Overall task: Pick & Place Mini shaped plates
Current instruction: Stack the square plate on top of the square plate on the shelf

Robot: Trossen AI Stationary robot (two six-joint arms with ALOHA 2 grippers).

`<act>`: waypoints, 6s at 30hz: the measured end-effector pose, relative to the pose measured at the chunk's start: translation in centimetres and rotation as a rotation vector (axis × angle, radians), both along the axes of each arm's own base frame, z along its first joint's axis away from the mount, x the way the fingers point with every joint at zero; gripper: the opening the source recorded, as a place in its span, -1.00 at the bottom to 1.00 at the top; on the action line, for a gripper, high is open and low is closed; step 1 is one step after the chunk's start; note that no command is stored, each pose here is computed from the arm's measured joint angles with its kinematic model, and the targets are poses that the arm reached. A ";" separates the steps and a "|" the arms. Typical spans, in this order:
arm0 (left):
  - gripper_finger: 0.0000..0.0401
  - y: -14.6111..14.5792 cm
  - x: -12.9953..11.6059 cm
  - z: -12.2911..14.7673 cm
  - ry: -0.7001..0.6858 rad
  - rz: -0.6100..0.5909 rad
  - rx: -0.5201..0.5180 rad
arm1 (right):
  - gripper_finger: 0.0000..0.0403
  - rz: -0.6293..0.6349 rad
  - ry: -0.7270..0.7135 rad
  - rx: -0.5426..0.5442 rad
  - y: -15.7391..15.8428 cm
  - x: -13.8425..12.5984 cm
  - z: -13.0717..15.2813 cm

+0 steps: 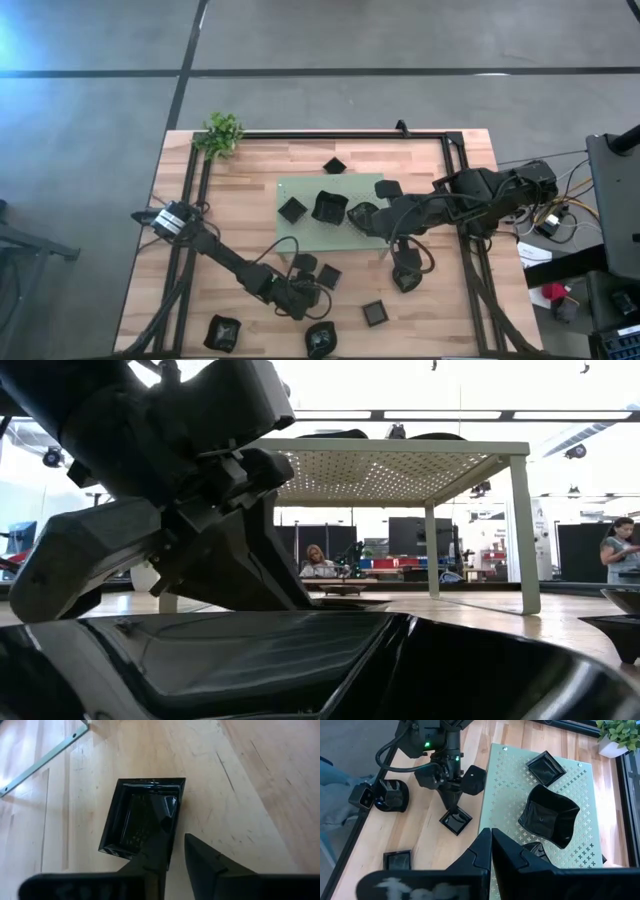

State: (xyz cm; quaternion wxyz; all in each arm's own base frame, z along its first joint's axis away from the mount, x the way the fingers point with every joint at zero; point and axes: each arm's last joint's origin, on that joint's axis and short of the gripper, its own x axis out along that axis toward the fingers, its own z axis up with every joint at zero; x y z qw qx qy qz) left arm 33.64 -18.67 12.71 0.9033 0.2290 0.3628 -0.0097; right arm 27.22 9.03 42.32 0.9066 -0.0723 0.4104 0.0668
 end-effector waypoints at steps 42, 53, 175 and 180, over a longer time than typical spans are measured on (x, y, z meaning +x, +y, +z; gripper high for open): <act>-1.00 -2.3 1.7 4.2 -0.039 -0.002 -0.054 | -0.96 0.000 0.001 0.000 0.0 0.0 0.0; -1.00 -3.8 1.7 6.3 -0.028 -0.017 -0.053 | -0.96 -0.003 0.001 0.002 0.0 0.0 0.0; -1.00 7.9 -6.7 16.7 0.342 0.185 0.575 | -0.96 0.039 -0.010 -0.033 0.0 0.0 0.1; -1.00 8.0 -6.6 16.6 0.341 0.174 0.580 | -0.96 0.039 -0.010 -0.033 0.0 0.0 0.1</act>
